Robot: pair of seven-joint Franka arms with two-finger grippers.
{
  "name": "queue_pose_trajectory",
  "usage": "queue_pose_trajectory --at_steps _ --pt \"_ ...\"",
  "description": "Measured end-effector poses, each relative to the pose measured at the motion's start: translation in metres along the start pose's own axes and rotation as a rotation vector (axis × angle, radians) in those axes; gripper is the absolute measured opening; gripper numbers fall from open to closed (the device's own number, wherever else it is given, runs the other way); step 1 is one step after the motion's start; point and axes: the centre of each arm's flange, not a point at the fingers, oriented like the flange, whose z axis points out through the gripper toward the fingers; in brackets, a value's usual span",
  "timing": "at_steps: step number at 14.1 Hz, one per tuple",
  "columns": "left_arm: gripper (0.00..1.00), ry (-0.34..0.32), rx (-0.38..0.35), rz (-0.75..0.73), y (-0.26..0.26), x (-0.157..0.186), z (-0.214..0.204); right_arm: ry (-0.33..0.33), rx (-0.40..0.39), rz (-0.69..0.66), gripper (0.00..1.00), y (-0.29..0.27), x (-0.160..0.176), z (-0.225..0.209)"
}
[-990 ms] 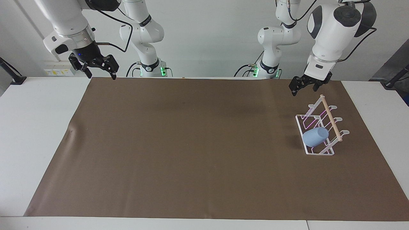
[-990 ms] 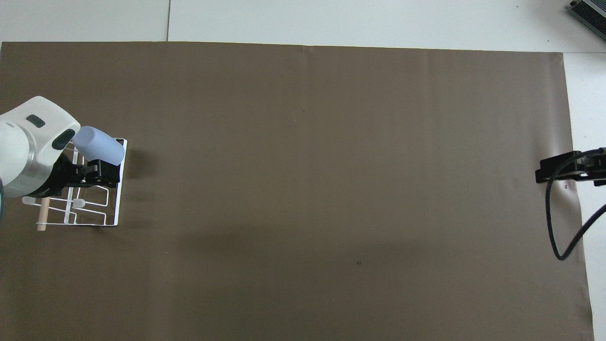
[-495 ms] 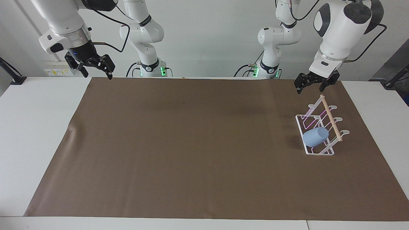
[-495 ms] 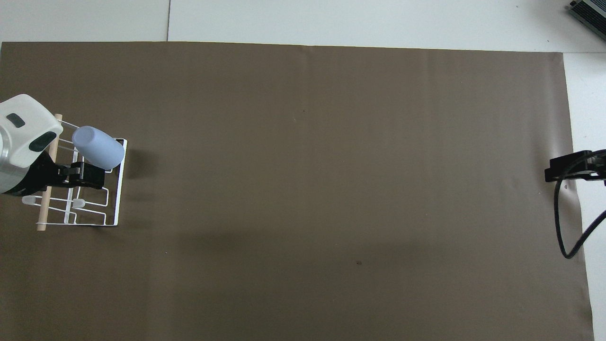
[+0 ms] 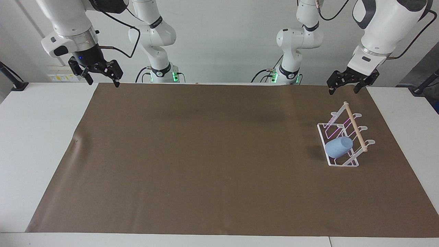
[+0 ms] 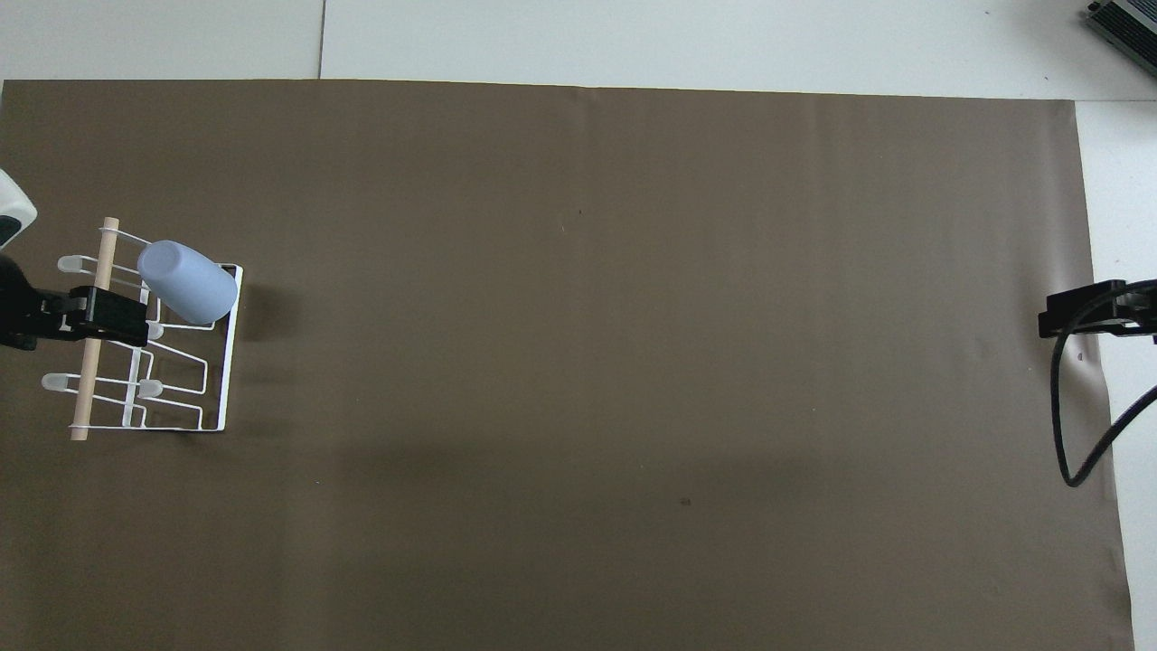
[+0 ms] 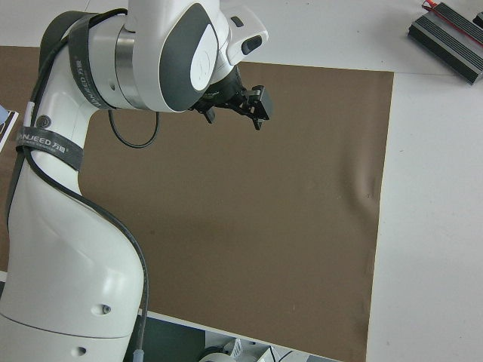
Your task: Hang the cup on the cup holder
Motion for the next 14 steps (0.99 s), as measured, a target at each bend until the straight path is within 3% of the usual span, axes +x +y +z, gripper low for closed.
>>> queue_pose_trajectory --at_steps 6,9,14 --pt "1.0 -0.021 -0.003 0.01 -0.001 0.012 -0.008 -0.004 0.0 -0.002 1.0 -0.001 -0.003 -0.001" --pt "1.0 -0.017 -0.05 0.024 -0.009 0.013 -0.013 -0.007 0.0 -0.002 1.0 -0.001 -0.003 0.0" --pt "1.0 0.006 -0.076 0.135 -0.023 0.005 -0.028 -0.007 -0.001 -0.011 1.0 -0.006 -0.004 0.0"
